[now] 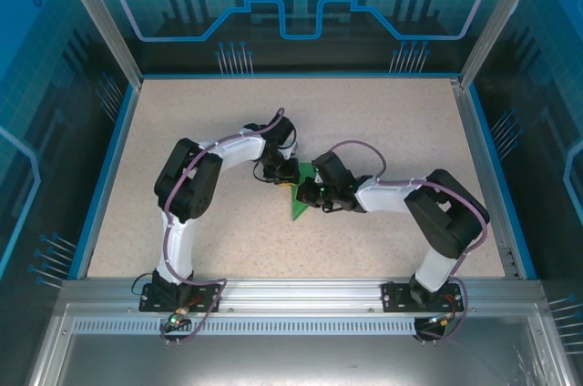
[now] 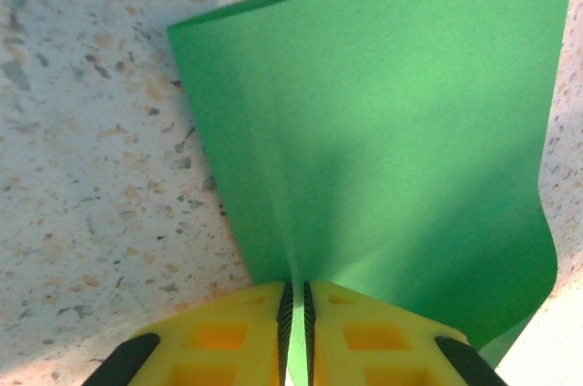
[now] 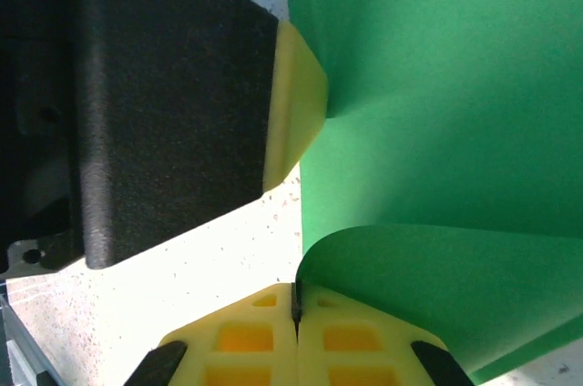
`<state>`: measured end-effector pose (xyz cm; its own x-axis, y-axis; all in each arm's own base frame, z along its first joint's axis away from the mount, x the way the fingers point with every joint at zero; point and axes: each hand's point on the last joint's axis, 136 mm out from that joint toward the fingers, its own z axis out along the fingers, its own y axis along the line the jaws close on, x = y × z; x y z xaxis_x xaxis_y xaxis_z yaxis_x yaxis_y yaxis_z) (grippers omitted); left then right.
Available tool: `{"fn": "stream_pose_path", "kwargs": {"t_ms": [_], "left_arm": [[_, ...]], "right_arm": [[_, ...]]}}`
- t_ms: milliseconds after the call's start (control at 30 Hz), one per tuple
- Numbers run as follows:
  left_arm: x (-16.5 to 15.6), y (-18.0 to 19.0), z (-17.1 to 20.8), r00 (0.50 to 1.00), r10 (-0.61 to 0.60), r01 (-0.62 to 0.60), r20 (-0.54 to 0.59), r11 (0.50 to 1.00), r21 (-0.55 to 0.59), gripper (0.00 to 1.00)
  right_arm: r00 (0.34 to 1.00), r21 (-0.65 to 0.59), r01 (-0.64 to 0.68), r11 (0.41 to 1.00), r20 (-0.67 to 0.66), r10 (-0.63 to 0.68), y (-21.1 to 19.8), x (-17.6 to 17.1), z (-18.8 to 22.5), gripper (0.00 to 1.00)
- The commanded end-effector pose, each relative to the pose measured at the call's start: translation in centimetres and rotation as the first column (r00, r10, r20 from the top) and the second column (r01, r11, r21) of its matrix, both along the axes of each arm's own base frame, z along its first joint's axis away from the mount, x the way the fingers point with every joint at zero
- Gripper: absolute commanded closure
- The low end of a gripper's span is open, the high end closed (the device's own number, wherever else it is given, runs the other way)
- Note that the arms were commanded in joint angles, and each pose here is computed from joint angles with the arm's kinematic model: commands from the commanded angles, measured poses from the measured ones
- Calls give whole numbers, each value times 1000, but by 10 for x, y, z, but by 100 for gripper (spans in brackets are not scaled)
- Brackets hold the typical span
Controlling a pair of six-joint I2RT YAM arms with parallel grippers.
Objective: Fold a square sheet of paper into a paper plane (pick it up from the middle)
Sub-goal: Third fold the triangle at the center of the table.
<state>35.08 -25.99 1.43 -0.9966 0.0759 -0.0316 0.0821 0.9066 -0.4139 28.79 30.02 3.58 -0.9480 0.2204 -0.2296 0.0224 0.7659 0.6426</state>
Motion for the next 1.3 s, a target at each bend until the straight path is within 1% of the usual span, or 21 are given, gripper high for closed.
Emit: {"fn": "stream_pose_path", "kwargs": {"t_ms": [0, 200, 633, 967, 1267], "left_arm": [[-2, 1, -8, 1000, 3, -3, -24, 1000, 3, 84], [-1, -1, -5, 1000, 2, -2, -21, 1000, -7, 84], [-2, -2, -6, 1000, 3, -3, -28, 1000, -16, 84], [-2, -3, -6, 1000, 1, -2, -28, 1000, -23, 84], [-2, -4, -8, 999, -1, 0, -33, 1000, -24, 84]], "right_arm": [[1000, -45, 12, 999, -18, -13, -5, 3, -7, 94], [1000, -75, 6, 997, -23, -8, -5, 2, -10, 93], [999, -98, 11, 995, -33, -14, -5, 3, -17, 91], [999, -117, 4, 993, -47, -10, -6, 1, -23, 87], [998, -124, 3, 992, -58, -10, -7, 0, -30, 87]]}}
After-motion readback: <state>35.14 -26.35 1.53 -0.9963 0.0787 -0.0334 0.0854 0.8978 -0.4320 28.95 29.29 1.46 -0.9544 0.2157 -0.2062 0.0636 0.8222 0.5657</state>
